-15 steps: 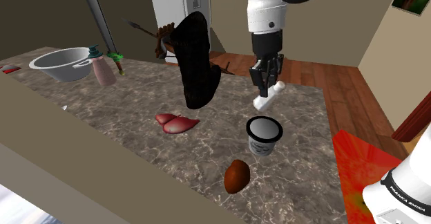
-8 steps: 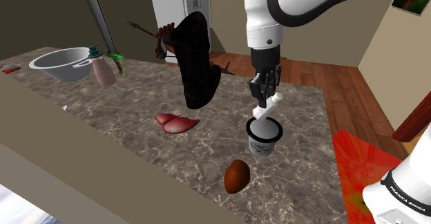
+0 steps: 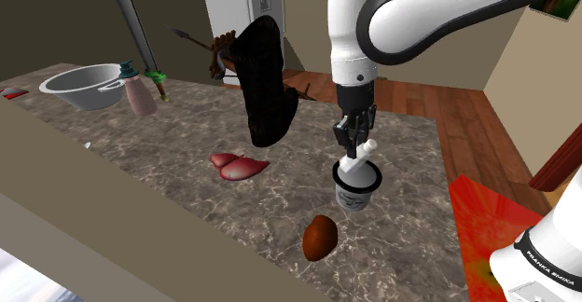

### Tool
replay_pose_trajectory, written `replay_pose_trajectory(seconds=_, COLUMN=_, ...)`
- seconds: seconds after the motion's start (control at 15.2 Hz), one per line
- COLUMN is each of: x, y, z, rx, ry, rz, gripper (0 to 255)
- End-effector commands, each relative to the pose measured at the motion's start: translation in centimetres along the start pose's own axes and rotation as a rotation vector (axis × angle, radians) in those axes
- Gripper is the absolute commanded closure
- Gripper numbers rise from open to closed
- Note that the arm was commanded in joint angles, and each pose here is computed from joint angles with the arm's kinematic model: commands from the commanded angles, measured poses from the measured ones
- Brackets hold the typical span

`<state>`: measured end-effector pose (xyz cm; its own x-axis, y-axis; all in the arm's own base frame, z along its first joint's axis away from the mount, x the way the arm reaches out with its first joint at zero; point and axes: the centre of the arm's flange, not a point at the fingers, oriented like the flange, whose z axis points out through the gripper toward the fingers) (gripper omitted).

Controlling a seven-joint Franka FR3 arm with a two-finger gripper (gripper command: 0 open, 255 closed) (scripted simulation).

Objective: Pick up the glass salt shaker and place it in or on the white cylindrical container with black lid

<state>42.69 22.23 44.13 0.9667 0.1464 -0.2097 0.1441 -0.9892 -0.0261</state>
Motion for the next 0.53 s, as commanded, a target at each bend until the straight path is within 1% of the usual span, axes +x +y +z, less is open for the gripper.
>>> replay_pose_trajectory(seconds=0.0, x=0.09, y=0.04, z=0.36, rx=-0.001, ry=-0.003, rz=0.000, gripper=255)
replay_pose_trajectory(seconds=0.4, x=0.10, y=0.04, z=0.36, rx=-0.001, ry=-0.003, rz=0.000, gripper=255)
replay_pose_trajectory(seconds=0.46, x=0.10, y=0.04, z=0.40, rx=-0.001, ry=-0.003, rz=0.000, gripper=0)
